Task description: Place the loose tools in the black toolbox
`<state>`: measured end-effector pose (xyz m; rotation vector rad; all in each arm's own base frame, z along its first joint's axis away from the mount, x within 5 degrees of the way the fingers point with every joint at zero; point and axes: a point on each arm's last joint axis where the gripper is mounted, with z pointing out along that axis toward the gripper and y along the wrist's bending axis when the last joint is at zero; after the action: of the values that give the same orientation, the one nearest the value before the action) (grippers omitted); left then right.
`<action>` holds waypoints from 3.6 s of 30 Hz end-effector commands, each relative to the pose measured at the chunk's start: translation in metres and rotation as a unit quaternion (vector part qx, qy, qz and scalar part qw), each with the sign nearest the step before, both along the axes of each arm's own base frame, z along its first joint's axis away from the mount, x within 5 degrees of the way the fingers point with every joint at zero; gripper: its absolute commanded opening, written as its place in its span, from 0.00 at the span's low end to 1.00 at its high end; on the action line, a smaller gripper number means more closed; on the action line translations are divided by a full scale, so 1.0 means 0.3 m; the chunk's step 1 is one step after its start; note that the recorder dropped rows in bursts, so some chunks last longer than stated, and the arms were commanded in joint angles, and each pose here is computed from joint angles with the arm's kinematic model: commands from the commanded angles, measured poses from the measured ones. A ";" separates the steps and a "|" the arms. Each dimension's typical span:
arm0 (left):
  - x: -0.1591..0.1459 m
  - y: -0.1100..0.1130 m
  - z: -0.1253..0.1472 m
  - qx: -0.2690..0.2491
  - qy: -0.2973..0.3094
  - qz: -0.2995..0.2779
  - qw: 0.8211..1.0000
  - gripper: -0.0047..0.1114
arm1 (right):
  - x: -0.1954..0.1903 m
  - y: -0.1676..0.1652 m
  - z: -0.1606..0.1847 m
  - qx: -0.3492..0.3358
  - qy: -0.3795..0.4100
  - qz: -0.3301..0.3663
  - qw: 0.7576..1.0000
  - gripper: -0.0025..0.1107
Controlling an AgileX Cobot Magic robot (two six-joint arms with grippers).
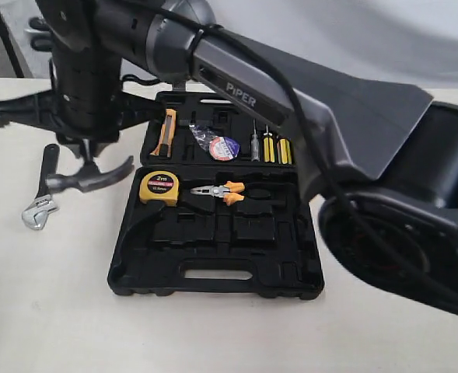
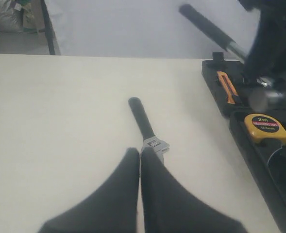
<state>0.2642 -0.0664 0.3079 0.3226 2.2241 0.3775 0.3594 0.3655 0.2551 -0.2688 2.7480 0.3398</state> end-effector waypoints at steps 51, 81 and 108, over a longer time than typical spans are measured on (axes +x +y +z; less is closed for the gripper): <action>-0.005 0.000 -0.002 -0.014 -0.002 0.001 1.000 0.05 | -0.146 -0.446 -0.170 -0.200 -0.101 0.634 0.741 0.09; -0.005 0.000 -0.002 -0.014 -0.002 0.001 1.000 0.05 | -0.110 -0.422 -0.313 -0.233 -0.140 0.808 0.523 0.02; -0.005 0.000 -0.002 -0.014 -0.002 0.001 1.000 0.05 | -0.189 -0.351 -0.283 -0.137 -0.036 0.562 0.815 0.02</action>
<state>0.2642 -0.0664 0.3079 0.3226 2.2241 0.3775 0.3040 0.2523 0.1767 -1.9008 2.2533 0.1832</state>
